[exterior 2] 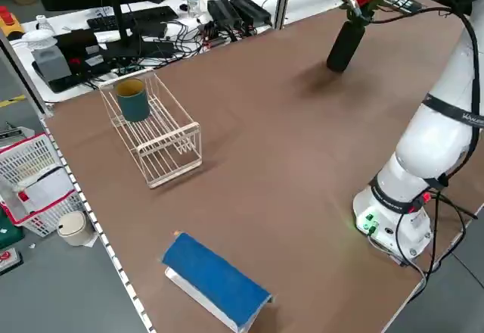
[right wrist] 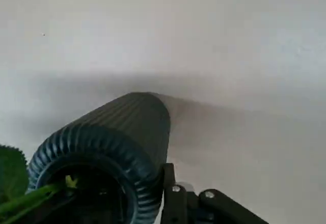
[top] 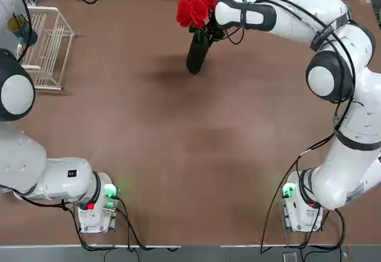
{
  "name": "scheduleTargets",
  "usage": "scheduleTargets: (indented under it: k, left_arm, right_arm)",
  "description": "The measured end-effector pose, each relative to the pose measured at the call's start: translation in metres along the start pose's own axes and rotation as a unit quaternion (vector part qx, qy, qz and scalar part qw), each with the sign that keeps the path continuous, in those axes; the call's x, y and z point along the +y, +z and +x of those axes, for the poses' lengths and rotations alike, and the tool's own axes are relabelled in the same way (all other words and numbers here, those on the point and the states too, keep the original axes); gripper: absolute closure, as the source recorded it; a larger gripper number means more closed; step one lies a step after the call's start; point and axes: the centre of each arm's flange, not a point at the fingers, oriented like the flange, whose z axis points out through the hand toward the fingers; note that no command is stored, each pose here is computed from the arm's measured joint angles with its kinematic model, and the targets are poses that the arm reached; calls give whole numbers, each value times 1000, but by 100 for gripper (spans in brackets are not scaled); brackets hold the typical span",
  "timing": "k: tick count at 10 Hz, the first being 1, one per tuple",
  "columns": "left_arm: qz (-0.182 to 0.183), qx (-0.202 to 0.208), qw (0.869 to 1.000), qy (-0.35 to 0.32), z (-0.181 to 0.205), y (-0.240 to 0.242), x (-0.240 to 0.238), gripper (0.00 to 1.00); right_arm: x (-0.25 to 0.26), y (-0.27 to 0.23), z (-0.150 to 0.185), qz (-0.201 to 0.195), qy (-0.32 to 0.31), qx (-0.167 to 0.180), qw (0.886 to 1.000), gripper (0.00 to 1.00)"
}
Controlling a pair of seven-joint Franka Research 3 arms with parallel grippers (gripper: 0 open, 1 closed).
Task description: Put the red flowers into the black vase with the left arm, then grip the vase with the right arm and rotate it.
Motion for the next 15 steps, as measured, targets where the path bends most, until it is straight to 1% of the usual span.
scheduleTargets:
  k: [2,3,4,5,6,7,8,9,10,11,12,14,15]
  left_arm:
    - [-2,25,1000,5,4,-21,-34,0]
    - [-2,34,999,6,4,-32,-40,0]
    - [-1,36,999,1,4,-34,-46,0]
    - [0,35,999,-9,5,-33,-59,0]
    - [0,35,999,-17,6,-33,-75,0]
    - [1,34,999,-23,7,-33,-86,0]
    - [0,34,999,-24,6,-33,-86,0]
    - [-2,29,999,-23,5,-32,-82,0]
    - [-9,18,999,-27,3,-30,-78,0]
    - [-14,5,999,-46,0,-28,-76,0]
    - [-14,-3,998,-63,-1,-26,-77,0]
    - [-14,-6,997,-71,-2,-26,-77,0]
    - [-14,-6,997,-71,-2,-26,-78,0]
  right_arm:
    - [-7,-8,-4,-45,-65,0,997,76]
    - [-8,-17,-5,-63,-113,-3,992,76]
    - [-7,-32,-4,-76,-180,-2,981,76]
    - [-3,-49,0,-93,-263,2,960,76]
    - [5,-59,5,-112,-349,2,930,76]
    - [13,-63,10,-127,-428,-4,895,76]
    - [15,-65,12,-136,-486,-9,863,76]
    - [8,-64,10,-143,-522,-11,840,76]
    - [-2,-62,5,-154,-547,-13,823,75]
    - [-11,-57,1,-163,-561,-15,812,75]
    - [-17,-49,-2,-162,-567,-19,807,75]
    - [-19,-35,-2,-159,-572,-28,804,73]
    - [-18,-32,-2,-159,-573,-29,804,70]
